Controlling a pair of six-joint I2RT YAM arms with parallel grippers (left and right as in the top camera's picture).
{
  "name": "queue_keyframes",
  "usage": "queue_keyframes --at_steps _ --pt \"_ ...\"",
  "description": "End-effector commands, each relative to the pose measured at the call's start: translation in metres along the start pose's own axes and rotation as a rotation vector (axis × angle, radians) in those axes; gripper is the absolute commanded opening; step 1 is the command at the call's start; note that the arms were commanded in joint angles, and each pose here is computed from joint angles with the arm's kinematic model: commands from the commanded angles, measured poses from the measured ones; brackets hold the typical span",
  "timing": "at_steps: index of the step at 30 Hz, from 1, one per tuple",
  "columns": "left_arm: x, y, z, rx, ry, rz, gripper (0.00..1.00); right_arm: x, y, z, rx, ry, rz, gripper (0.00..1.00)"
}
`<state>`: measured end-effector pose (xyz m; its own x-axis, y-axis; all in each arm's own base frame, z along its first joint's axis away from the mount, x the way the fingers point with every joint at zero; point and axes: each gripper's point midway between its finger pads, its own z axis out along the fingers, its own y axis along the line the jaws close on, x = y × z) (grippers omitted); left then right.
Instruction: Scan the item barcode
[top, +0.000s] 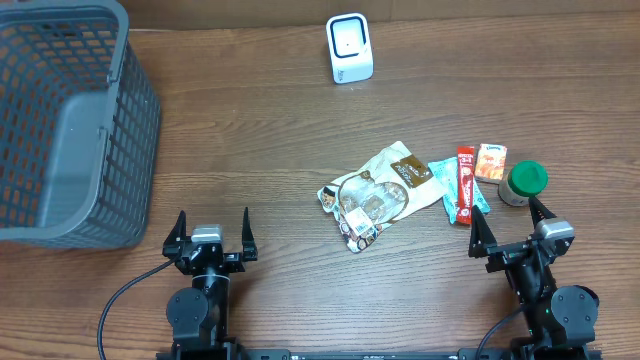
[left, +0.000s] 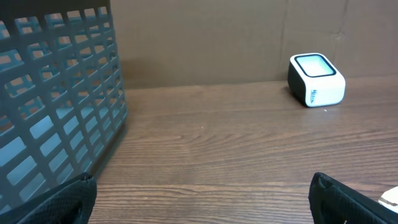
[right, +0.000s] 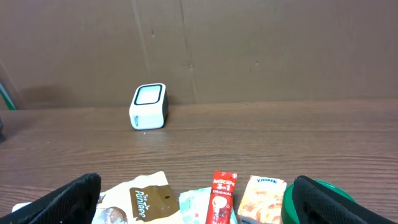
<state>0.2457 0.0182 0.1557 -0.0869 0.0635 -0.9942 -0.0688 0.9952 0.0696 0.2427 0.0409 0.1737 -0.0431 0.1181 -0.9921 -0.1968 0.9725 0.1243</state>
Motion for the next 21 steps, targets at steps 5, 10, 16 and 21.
queue_keyframes --at_steps 5,10,16,21 --pt "-0.001 -0.004 0.000 0.023 -0.008 -0.032 1.00 0.002 -0.002 0.000 0.010 -0.003 0.000 1.00" --pt "-0.001 -0.002 0.000 0.009 -0.008 -0.081 1.00 0.002 -0.002 0.000 0.010 -0.003 0.000 1.00" --pt "-0.001 0.006 0.000 -0.033 -0.011 -0.181 1.00 0.002 -0.002 0.000 0.010 -0.003 0.000 1.00" --pt "-0.001 0.005 0.000 -0.030 -0.010 -0.179 0.99 0.002 -0.002 0.000 0.010 -0.003 0.000 1.00"
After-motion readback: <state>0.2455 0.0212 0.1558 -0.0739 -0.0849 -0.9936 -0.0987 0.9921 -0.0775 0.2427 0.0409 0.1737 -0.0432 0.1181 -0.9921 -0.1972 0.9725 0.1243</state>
